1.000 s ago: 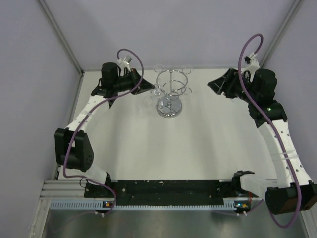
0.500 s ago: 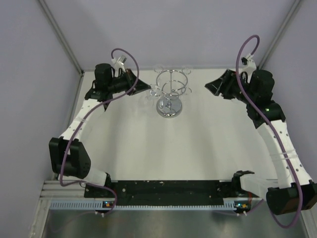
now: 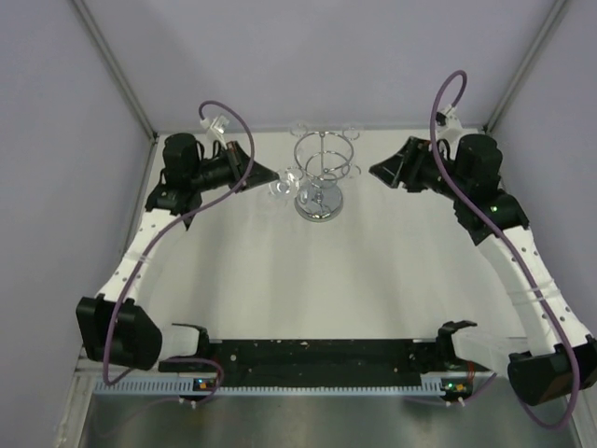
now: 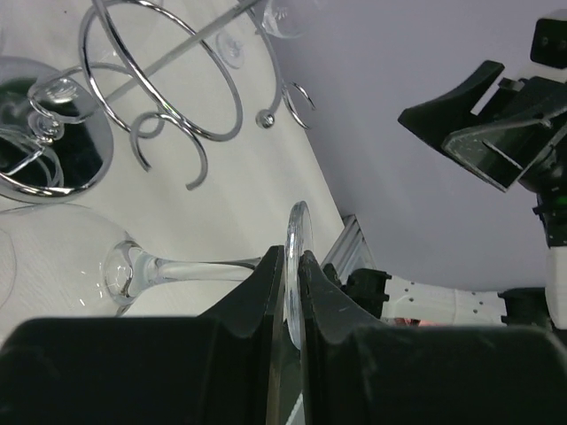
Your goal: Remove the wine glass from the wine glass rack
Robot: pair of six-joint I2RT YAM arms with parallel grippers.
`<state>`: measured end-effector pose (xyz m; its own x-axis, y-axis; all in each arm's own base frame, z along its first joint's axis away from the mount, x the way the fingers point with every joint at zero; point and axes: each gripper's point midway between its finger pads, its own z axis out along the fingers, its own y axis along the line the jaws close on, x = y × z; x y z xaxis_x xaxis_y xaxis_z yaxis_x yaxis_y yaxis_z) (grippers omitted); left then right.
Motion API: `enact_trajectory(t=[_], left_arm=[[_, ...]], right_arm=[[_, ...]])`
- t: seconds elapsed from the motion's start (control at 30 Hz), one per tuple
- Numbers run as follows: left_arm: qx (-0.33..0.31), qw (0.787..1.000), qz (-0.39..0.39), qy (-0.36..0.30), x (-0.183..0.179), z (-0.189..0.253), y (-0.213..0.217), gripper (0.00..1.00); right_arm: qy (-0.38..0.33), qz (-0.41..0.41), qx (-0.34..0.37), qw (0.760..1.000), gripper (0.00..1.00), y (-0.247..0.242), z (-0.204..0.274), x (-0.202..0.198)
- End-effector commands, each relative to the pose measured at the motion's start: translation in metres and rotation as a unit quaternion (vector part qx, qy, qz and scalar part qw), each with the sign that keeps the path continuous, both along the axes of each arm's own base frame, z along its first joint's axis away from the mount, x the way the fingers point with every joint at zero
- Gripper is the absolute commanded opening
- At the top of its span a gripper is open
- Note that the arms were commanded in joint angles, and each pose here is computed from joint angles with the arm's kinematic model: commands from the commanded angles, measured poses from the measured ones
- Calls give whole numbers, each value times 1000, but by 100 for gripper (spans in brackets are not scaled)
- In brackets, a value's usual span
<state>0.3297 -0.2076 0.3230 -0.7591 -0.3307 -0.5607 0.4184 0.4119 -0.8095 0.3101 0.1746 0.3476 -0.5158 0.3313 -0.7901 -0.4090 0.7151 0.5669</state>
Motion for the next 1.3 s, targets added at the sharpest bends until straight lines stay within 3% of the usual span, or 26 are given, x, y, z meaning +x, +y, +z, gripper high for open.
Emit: enact_trajectory(t=[0.0, 0.33, 0.63, 0.97, 1.27], left_arm=[[-20, 994, -37, -99, -43, 50, 2, 0], [-29, 984, -81, -158, -111, 73, 6, 0], [-48, 951, -133, -274, -150, 75, -4, 0], [-25, 913, -135, -385, -165, 83, -7, 0], [-5, 898, -140, -416, -168, 72, -13, 0]], right_arm=[[-4, 50, 11, 999, 62, 26, 3, -16], [34, 127, 70, 989, 63, 50, -9, -62], [124, 143, 235, 953, 63, 85, 10, -87], [197, 137, 312, 919, 63, 138, 5, -84], [222, 173, 320, 905, 63, 173, 9, -93]])
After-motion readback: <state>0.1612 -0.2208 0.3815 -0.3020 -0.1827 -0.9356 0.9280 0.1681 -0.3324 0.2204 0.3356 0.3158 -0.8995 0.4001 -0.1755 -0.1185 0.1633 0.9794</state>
